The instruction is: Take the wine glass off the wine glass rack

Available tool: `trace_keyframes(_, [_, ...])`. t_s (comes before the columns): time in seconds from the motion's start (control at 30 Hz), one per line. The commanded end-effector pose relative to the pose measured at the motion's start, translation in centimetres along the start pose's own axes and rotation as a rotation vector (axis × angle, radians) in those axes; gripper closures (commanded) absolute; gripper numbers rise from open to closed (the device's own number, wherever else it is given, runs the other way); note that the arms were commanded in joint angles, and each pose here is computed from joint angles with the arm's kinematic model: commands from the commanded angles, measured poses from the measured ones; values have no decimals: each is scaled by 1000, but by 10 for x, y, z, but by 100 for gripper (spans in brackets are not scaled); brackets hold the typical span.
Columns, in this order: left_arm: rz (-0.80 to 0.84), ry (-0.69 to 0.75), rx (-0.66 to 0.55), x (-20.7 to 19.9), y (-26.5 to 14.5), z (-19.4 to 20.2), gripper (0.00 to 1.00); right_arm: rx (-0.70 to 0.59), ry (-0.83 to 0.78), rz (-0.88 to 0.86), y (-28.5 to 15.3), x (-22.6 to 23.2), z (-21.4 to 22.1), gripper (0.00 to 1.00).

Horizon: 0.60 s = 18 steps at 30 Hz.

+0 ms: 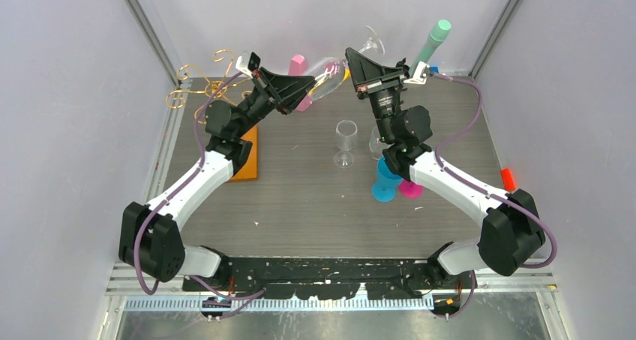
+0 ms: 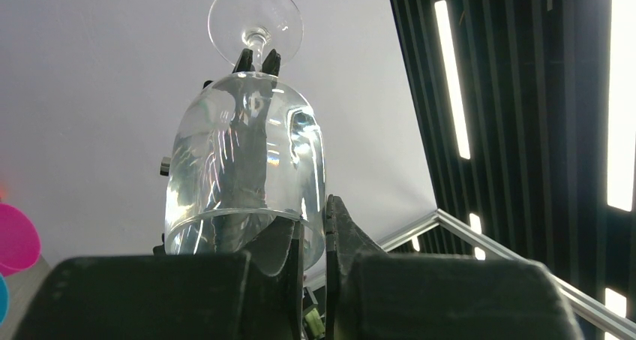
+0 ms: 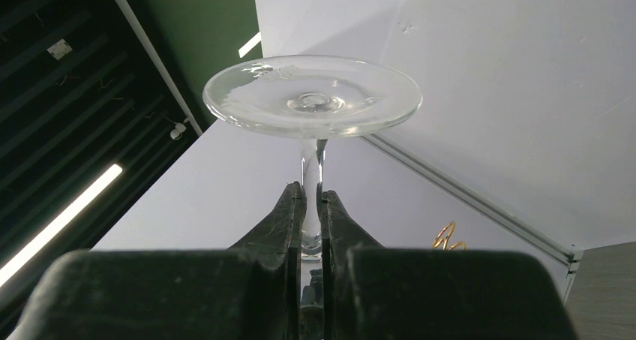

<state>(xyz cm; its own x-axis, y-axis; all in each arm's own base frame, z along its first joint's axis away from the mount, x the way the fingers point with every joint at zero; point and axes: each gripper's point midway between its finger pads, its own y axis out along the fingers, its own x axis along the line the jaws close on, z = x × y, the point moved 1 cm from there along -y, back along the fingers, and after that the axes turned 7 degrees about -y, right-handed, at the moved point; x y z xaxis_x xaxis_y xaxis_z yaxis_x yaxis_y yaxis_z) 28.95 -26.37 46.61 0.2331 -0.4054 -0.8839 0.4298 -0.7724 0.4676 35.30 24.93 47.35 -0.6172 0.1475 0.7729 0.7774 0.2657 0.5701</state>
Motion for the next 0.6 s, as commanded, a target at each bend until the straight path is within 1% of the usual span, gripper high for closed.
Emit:
trace_keyframes(0.0, [117,93,74,-37,3,19,100,1,-19,-32,-4,14,-4,90])
trace_keyframes(0.07, [118,96,74,-37,3,19,100,4,-25,-33,-4,15,-4,80])
trace_keyframes(0.13, [116,104,71,-37,3,19,100,10,-34,-37,-5,17,-3,62])
trace_keyframes(0.17, [114,115,69,-37,3,19,100,13,-37,-39,-5,18,-3,59])
trace_keyframes(0.2, [111,126,68,-37,3,19,100,15,-42,-37,-6,17,-3,53])
trace_keyframes(0.33, [95,162,59,-37,1,21,100,21,-52,-38,-6,18,-3,44])
trace_keyframes(0.43, [78,197,50,-37,0,21,100,27,-57,-37,-7,19,-3,40])
trace_keyframes(0.47, [61,242,45,-39,0,22,100,33,-61,-35,-8,20,-3,37])
trace_keyframes(0.53, [21,272,37,-35,-1,21,100,41,-68,-34,-9,21,-3,35])
trace_keyframes(0.57, [-6,303,29,-34,-1,21,100,51,-74,-27,-10,22,-2,31])
